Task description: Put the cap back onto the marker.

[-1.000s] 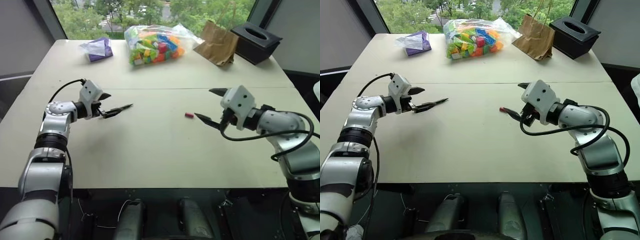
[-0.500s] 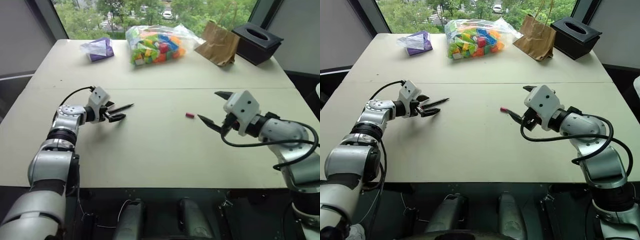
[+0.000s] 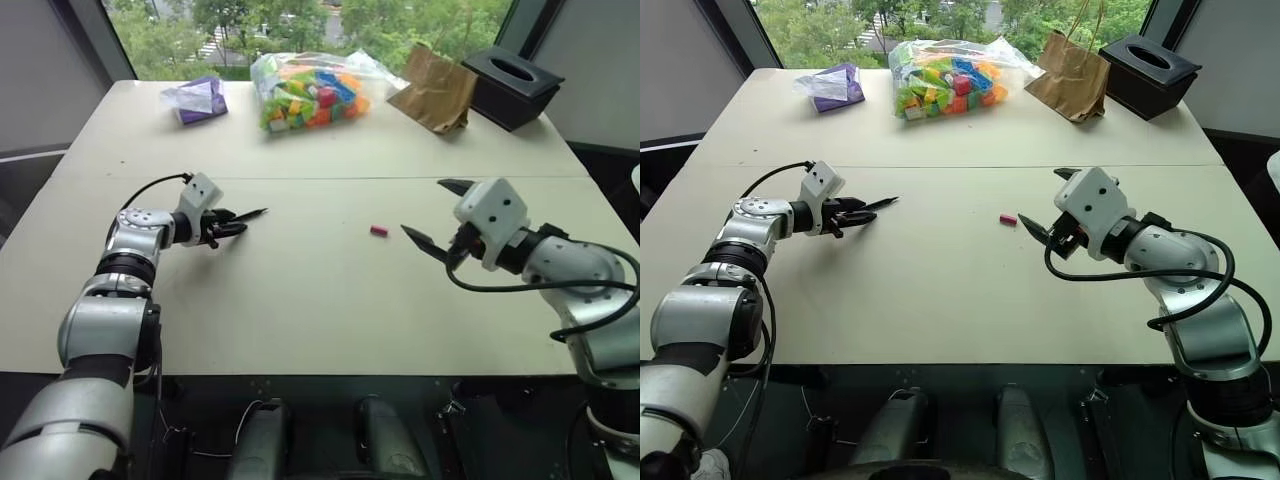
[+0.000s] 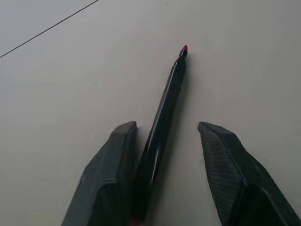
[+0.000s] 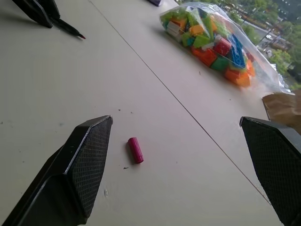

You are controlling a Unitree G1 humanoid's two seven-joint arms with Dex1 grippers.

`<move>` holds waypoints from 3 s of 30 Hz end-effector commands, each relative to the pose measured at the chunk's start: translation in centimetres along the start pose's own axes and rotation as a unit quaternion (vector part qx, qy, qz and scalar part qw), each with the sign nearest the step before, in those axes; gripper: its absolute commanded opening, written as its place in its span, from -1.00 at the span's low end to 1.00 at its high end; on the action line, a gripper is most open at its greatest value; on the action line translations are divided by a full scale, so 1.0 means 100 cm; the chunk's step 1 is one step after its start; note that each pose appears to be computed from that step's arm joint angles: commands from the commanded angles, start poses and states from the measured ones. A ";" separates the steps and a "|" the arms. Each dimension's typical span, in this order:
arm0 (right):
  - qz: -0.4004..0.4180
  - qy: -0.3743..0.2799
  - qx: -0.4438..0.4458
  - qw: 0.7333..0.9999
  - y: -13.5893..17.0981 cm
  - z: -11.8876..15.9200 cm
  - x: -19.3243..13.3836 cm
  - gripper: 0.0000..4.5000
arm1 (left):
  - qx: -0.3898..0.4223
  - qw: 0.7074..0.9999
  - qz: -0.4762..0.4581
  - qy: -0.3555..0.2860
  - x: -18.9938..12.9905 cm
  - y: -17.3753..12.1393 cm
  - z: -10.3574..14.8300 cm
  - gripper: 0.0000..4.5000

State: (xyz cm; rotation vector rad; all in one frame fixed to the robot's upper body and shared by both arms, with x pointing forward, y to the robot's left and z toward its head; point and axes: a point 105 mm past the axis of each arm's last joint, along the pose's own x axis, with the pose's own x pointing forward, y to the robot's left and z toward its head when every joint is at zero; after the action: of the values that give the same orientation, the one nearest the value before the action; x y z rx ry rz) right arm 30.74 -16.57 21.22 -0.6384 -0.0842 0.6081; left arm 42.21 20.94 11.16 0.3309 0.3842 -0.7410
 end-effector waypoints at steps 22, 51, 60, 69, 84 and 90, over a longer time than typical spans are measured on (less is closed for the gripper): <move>0.030 -0.033 0.051 0.998 0.006 -0.001 0.013 1.00 | 0.068 0.992 -0.054 -0.088 -0.019 -0.007 0.041 -0.99; 0.182 0.040 0.191 0.964 0.006 -0.085 0.098 1.00 | 0.071 0.988 -0.041 -0.128 -0.073 -0.081 0.041 -0.99; 0.183 0.050 0.196 0.962 0.012 -0.094 0.100 1.00 | 0.073 0.988 -0.038 -0.128 -0.074 -0.081 0.043 -0.99; 0.186 0.054 0.192 0.962 0.018 -0.097 0.105 0.15 | 0.075 0.988 -0.037 -0.127 -0.072 -0.081 0.043 -1.00; 0.216 0.019 0.045 0.975 0.018 -0.063 0.093 -0.98 | 0.146 0.979 -0.104 -0.097 -0.058 -0.090 0.036 -1.00; 0.251 0.005 -0.092 0.964 0.015 -0.022 0.073 -0.98 | 0.210 0.962 -0.148 -0.098 -0.044 -0.092 0.048 -1.00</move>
State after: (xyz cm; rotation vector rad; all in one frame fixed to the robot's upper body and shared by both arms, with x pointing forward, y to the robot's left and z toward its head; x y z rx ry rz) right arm 37.28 -13.69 16.54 -0.7945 0.0840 1.0647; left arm 33.69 15.55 15.10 0.5565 0.1276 -1.1187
